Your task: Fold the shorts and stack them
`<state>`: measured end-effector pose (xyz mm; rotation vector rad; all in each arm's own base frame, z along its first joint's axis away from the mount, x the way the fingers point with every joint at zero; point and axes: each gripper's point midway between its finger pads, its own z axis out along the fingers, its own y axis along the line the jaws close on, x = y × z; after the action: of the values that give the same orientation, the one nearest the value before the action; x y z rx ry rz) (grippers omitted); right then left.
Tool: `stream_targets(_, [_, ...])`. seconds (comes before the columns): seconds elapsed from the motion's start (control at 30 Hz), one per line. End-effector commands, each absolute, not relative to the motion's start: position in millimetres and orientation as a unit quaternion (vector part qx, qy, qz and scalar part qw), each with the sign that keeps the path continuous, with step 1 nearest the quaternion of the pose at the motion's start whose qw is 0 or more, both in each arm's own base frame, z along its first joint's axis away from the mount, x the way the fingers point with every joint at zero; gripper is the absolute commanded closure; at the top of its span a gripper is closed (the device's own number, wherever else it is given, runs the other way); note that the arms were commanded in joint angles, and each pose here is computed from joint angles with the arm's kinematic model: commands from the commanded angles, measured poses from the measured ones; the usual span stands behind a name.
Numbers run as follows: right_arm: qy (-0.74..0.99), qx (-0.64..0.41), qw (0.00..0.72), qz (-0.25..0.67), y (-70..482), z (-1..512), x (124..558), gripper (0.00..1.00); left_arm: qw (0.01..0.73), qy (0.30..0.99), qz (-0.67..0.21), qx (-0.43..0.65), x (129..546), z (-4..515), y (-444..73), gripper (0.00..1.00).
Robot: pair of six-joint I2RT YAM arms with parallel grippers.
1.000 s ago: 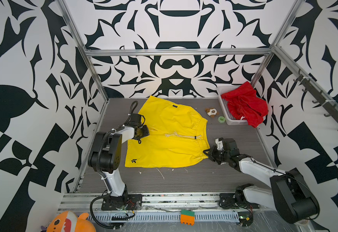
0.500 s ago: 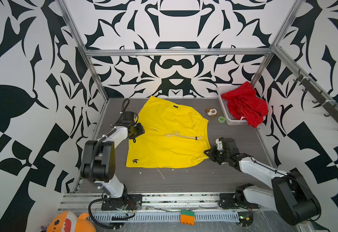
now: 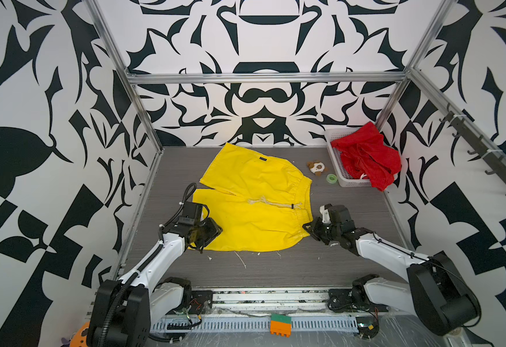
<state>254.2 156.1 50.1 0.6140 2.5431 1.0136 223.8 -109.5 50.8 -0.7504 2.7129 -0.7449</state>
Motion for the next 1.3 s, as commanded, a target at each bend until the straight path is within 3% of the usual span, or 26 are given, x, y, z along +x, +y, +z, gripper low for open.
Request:
stream_targets(0.0, [0.885, 0.205, 0.199, 0.369, 161, 69, 271, 0.97, 0.101, 0.919, -0.242, -0.295, 217, 41, -104, 0.56])
stream_targets(0.37, [0.897, 0.201, 0.206, 0.336, 150, 67, 265, 0.97, 0.109, 0.925, -0.132, -0.339, 197, 10, -61, 0.56])
stream_targets(0.73, [0.917, 0.194, 0.217, 0.271, 126, 64, 251, 0.97, 0.096, 0.895, -0.13, -0.417, 193, -1, -28, 0.55])
stream_targets(1.07, [0.91, 0.179, 0.211, 0.307, 140, 75, 255, 0.97, 0.157, 0.878, -0.148, -0.427, 194, 63, -22, 0.51])
stream_targets(1.27, [0.908, 0.172, 0.214, 0.317, 144, 83, 258, 0.96, 0.123, 0.843, -0.16, -0.498, 171, 62, -26, 0.56])
